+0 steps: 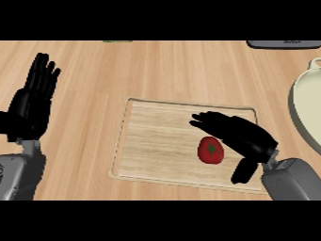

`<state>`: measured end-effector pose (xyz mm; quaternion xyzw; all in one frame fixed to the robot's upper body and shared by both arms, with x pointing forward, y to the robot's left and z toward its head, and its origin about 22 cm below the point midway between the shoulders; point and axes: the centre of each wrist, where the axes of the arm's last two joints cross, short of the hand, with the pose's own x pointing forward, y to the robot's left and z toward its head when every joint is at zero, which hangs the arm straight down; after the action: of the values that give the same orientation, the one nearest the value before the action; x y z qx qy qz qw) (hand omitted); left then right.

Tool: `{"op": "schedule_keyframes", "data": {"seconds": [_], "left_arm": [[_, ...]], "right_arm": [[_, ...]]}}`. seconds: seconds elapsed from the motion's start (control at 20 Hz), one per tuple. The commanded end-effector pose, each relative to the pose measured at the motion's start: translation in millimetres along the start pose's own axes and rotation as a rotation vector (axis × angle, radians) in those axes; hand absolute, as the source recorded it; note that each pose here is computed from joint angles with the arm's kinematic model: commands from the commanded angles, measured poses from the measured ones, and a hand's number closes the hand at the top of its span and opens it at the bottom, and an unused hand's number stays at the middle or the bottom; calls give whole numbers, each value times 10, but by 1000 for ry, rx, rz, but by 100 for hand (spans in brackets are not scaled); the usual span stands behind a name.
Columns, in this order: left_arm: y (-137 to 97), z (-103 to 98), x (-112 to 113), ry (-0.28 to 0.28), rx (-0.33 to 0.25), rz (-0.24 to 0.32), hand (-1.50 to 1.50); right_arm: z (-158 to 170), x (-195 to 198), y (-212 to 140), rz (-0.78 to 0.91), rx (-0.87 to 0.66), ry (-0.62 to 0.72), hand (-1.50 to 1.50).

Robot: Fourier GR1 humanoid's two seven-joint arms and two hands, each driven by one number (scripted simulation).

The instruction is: Pick the tomato from the tray and place it in the pot

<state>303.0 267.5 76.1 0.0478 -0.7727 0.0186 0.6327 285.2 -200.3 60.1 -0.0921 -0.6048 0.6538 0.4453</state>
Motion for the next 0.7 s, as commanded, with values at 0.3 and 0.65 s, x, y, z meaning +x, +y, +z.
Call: {"op": "schedule_keyframes", "data": {"seconds": [0.3,0.65], "left_arm": [[-41,77,94,-1,-2,16,0],[-89,-22,61,11,9,-1,0]], "right_arm": [[-270,-61,208,-9,22,-34,-150],[-397,-77,423,53,28,-202,150]]}}
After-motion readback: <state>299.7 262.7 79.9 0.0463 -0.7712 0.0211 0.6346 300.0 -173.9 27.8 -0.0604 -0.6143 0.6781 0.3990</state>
